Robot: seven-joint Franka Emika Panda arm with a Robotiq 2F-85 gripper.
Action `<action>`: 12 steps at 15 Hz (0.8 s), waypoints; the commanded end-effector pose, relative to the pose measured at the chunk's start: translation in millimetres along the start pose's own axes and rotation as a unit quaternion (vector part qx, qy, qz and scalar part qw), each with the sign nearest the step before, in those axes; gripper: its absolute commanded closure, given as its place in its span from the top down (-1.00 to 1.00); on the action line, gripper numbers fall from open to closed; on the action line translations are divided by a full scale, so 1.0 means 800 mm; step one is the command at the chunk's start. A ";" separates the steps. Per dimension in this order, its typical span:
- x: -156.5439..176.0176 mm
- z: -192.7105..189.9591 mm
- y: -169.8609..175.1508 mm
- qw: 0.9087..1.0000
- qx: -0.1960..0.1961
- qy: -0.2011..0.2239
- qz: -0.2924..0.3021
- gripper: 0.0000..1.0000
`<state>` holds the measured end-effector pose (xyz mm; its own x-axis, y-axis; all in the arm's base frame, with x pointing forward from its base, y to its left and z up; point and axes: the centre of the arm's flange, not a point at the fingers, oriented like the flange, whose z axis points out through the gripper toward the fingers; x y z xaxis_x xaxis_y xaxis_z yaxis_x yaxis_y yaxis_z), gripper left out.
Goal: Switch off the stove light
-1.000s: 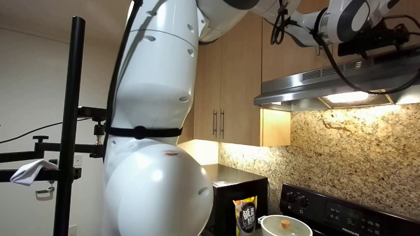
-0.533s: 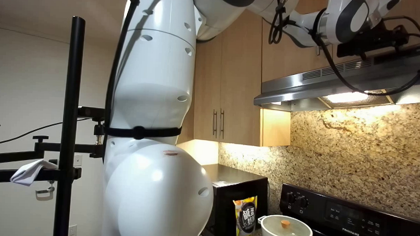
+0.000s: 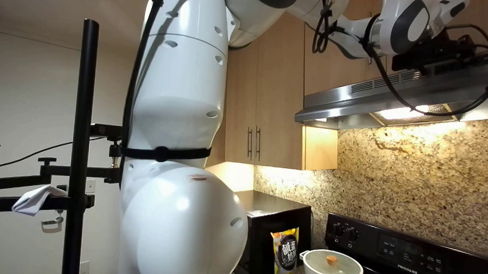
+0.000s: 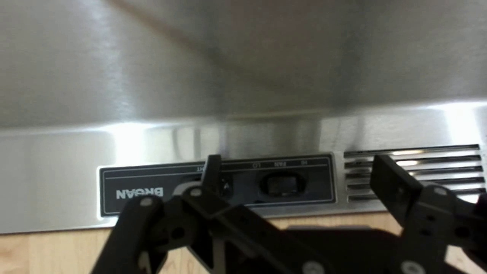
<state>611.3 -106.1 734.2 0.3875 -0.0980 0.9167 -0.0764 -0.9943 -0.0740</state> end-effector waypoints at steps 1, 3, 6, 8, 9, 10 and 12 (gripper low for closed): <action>0.005 -0.003 0.003 1.000 -0.008 0.008 -0.010 1.00; 0.007 -0.004 0.005 1.000 -0.009 0.009 -0.011 1.00; 0.009 -0.001 0.008 1.000 -0.012 0.009 -0.012 1.00; 0.010 0.002 0.011 1.000 -0.013 0.009 -0.011 1.00; 0.010 0.003 0.011 1.000 -0.012 0.010 -0.009 1.00; 0.011 0.005 0.010 1.000 -0.011 0.011 -0.008 1.00; 0.014 0.009 0.005 1.000 -0.008 0.012 -0.010 1.00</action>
<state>612.4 -113.9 736.6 0.3814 -0.0960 0.9194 -0.0890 -0.9938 -0.0668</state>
